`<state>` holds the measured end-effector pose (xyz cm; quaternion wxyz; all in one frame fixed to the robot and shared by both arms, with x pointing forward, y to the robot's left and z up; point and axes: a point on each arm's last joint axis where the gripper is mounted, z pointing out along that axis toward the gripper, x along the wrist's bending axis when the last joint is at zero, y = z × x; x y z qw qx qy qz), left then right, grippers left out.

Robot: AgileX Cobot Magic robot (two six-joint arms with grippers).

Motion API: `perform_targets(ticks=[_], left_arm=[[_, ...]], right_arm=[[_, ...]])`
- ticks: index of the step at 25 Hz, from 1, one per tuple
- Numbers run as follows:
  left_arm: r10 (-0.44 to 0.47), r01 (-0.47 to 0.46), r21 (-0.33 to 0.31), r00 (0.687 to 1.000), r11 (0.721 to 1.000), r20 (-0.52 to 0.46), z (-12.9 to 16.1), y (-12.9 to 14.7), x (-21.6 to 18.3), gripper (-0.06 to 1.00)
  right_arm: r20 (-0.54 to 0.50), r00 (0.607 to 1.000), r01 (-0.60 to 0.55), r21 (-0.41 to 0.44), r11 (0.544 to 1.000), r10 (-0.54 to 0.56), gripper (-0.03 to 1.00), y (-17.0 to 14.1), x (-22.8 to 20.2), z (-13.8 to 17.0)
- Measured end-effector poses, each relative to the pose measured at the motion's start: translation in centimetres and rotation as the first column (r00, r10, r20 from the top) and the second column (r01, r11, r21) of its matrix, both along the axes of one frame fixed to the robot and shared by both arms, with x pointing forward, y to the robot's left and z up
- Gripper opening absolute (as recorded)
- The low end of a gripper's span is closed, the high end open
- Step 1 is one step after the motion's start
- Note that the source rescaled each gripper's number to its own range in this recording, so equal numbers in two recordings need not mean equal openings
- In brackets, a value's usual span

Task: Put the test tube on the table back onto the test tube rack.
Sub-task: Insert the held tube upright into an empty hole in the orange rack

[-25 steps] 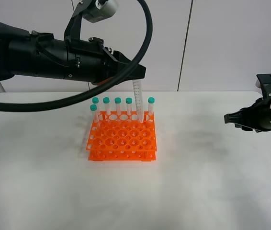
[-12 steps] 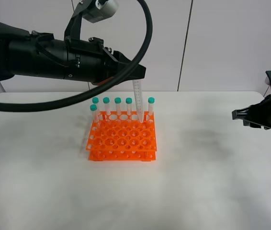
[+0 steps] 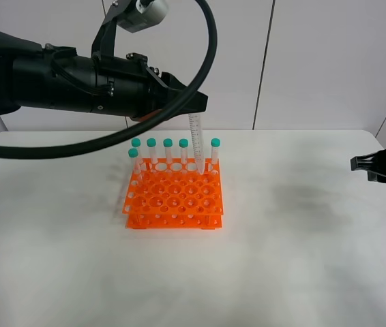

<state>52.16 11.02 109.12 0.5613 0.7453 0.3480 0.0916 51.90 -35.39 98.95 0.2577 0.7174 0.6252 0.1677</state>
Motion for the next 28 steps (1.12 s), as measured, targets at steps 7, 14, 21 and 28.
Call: perform_targets(ticks=[7, 14, 21, 28], left_arm=[[0.000, 0.000, 0.001, 1.000, 1.000, 0.001, 0.0, 0.0, 0.0, 0.00], [-0.002, 0.002, 0.003, 1.000, 1.000, 0.005, 0.0, 0.0, 0.0, 0.00], [-0.002, 0.002, 0.003, 1.000, 1.000, 0.005, 0.0, 0.0, 0.0, 0.00], [-0.004, 0.004, 0.005, 1.000, 1.000, 0.008, 0.0, 0.0, 0.0, 0.00]], right_arm=[[0.024, 1.000, -0.007, 0.028, 1.000, 0.006, 0.84, 0.3, -0.2, 0.7], [0.128, 0.990, -0.072, 0.036, 0.997, 0.067, 0.84, 1.3, -2.4, 4.7], [0.284, 0.954, -0.112, 0.041, 0.993, 0.096, 0.84, 2.6, -6.7, 9.9], [0.350, 0.922, -0.180, 0.004, 0.984, 0.167, 0.84, 4.1, -13.1, 13.3]])
